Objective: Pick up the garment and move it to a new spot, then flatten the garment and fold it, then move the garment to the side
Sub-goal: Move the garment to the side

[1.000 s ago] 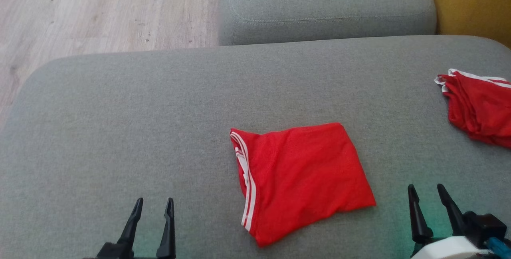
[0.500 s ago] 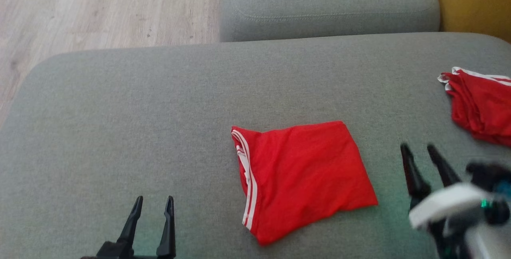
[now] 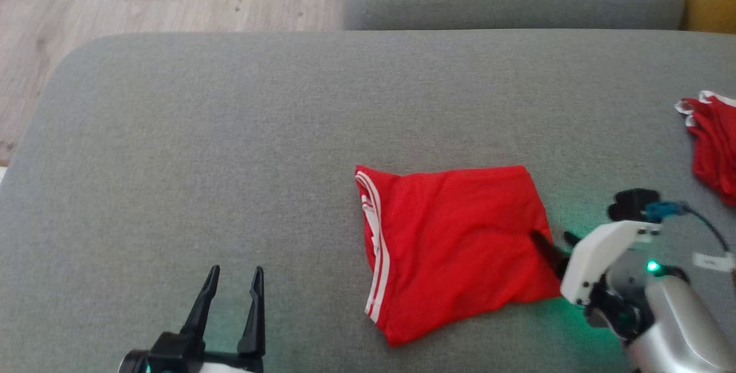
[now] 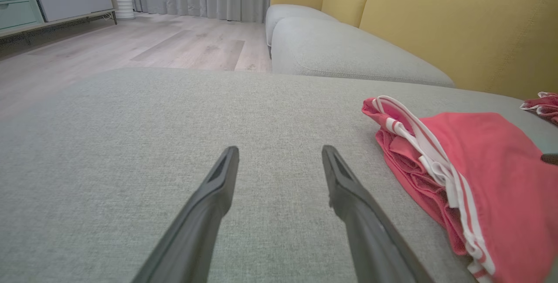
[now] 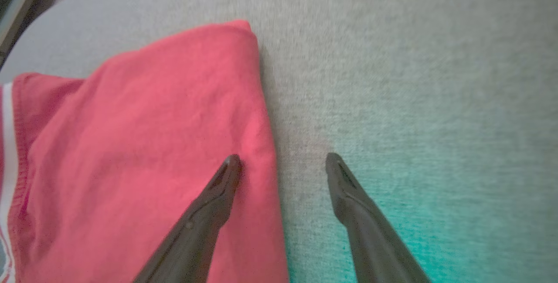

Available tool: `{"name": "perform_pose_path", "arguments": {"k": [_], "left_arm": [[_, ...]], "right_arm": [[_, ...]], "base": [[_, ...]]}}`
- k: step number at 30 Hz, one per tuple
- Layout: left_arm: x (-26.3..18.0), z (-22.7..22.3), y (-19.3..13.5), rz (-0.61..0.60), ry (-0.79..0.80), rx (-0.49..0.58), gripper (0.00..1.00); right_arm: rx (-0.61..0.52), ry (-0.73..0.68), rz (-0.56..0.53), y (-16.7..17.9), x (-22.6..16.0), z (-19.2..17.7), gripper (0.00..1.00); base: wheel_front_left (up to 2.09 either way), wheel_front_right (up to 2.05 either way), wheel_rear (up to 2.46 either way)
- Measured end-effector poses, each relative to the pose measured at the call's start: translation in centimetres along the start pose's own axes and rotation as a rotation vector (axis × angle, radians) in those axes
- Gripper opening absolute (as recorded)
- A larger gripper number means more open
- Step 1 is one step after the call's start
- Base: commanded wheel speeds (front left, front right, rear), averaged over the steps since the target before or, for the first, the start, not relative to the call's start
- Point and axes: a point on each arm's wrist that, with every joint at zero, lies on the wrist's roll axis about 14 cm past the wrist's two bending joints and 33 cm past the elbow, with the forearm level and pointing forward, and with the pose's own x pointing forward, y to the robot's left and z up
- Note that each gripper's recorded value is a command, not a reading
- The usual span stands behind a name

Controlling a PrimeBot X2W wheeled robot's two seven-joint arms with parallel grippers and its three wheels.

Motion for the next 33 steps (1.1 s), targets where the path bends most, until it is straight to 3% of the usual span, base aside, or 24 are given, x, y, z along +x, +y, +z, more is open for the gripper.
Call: {"name": "perform_pose_path", "arguments": {"k": [4,5,6,12,21,24,33], "left_arm": [[0.0,0.0,0.3,0.013,0.000,0.000,1.00],[-0.1,0.0,0.4,0.017,0.002,0.000,1.00],[-0.1,-0.1,0.5,0.021,0.004,0.000,1.00],[0.8,0.1,-0.2,-0.002,0.002,-0.001,1.00],[4.1,0.3,-4.4,-0.163,0.004,0.024,1.00],[5.2,0.5,-5.2,-0.196,0.001,0.038,1.00],[5.4,-1.1,-5.6,-0.218,0.051,0.042,1.00]], "right_arm": [[0.019,0.083,0.040,1.7,1.5,-0.5,1.00],[0.026,0.092,0.056,2.2,1.7,-0.3,0.15],[0.033,0.090,0.070,2.6,1.8,0.0,0.00],[0.027,-0.011,0.040,1.3,1.5,2.5,0.00],[0.048,-0.434,-0.310,-13.3,-6.8,16.0,0.00],[0.057,-0.491,-0.385,-16.0,-8.4,17.3,0.00],[0.071,-0.530,-0.499,-19.7,-9.5,18.8,0.00]], "base": [[0.00,0.00,0.00],[0.00,0.00,0.00],[0.00,0.00,0.00],[0.00,0.00,0.00],[0.00,0.00,0.00],[0.00,0.00,0.00],[0.00,0.00,0.00]]}}
